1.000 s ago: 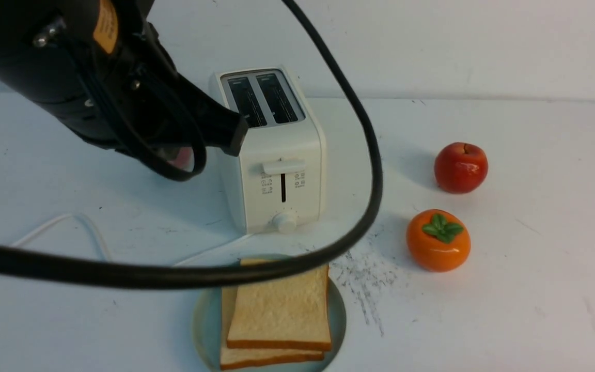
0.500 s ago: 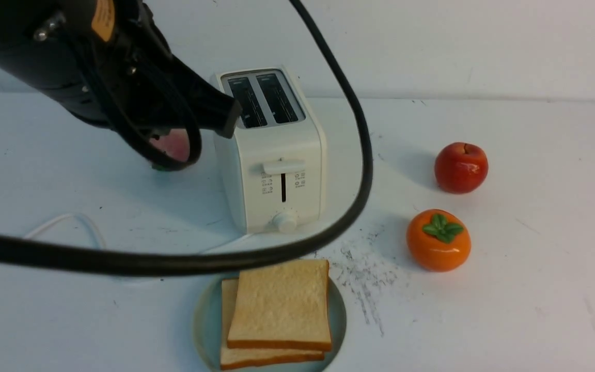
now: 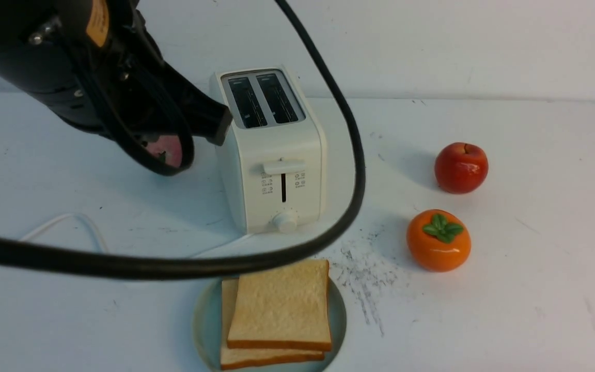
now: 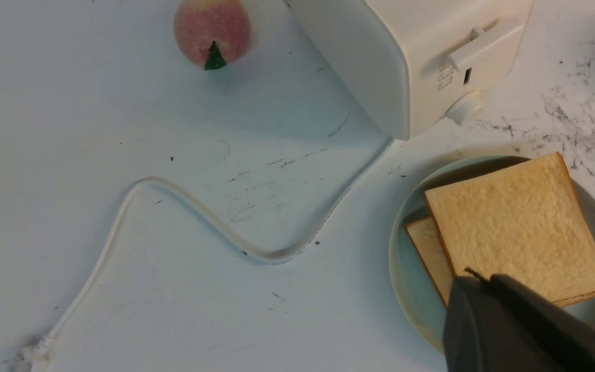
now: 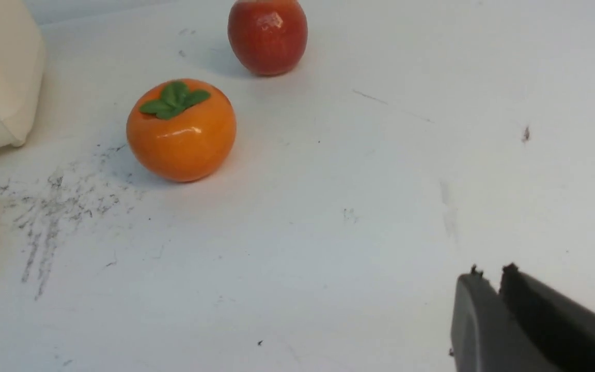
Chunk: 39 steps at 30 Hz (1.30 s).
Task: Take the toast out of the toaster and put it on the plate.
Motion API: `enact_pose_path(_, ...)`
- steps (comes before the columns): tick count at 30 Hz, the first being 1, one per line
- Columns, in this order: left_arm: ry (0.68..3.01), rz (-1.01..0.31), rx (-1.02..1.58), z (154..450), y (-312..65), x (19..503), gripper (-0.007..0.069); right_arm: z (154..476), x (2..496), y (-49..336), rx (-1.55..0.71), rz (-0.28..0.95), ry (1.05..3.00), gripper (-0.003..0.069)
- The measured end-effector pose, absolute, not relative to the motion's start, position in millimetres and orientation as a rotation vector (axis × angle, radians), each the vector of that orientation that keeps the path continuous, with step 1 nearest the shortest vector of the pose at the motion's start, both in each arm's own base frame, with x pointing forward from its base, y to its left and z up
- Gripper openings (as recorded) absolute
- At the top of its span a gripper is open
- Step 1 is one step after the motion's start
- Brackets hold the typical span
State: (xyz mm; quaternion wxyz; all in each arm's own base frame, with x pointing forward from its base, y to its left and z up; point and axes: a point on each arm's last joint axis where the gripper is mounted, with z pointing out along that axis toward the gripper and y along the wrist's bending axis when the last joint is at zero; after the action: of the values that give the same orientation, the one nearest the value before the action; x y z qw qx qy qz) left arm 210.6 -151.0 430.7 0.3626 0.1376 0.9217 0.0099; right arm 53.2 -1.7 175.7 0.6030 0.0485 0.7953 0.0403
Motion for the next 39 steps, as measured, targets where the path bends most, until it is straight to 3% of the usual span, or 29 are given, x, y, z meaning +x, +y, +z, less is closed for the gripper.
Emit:
enact_pose_path(12, 2.374, 0.020, 0.354, 431, -151, 210, -0.0013, 175, 53, -2, 0.099, 0.076, 1.854, 0.0085)
enact_pose_path(18, 2.380, -0.068, 0.345, 436, -140, 192, -0.0013, 175, 53, -2, 0.099, 0.076, 1.854, 0.0091)
enact_pose_path(28, 2.294, -0.168, 0.295, 420, -56, 102, -0.0013, 175, 53, -2, 0.099, 0.076, 1.854, 0.0103)
enact_pose_path(31, 2.235, -0.321, 0.166, 395, -19, 60, -0.0013, 175, 53, -2, 0.099, 0.076, 1.854, 0.0107)
enact_pose_path(32, 2.229, -0.335, 0.158, 393, -17, 58, -0.0013, 175, 53, -2, 0.099, 0.076, 1.854, 0.0107)
enact_pose_path(34, 2.103, -0.541, 0.064, 369, -3, 37, -0.0013, 175, 53, -2, 0.099, 0.076, 1.854, 0.0111)
enact_pose_path(35, 2.105, -0.548, 0.056, 369, -4, 37, -0.0013, 175, 53, -2, 0.099, 0.076, 1.854, 0.0111)
enact_pose_path(37, 1.946, -0.737, 0.000, 347, 1, 26, -0.0012, 175, 53, -2, 0.099, 0.076, 1.854, 0.0114)
enact_pose_path(39, 1.890, -0.797, -0.014, 340, 1, 24, -0.0012, 175, 53, -2, 0.099, 0.076, 1.854, 0.0115)
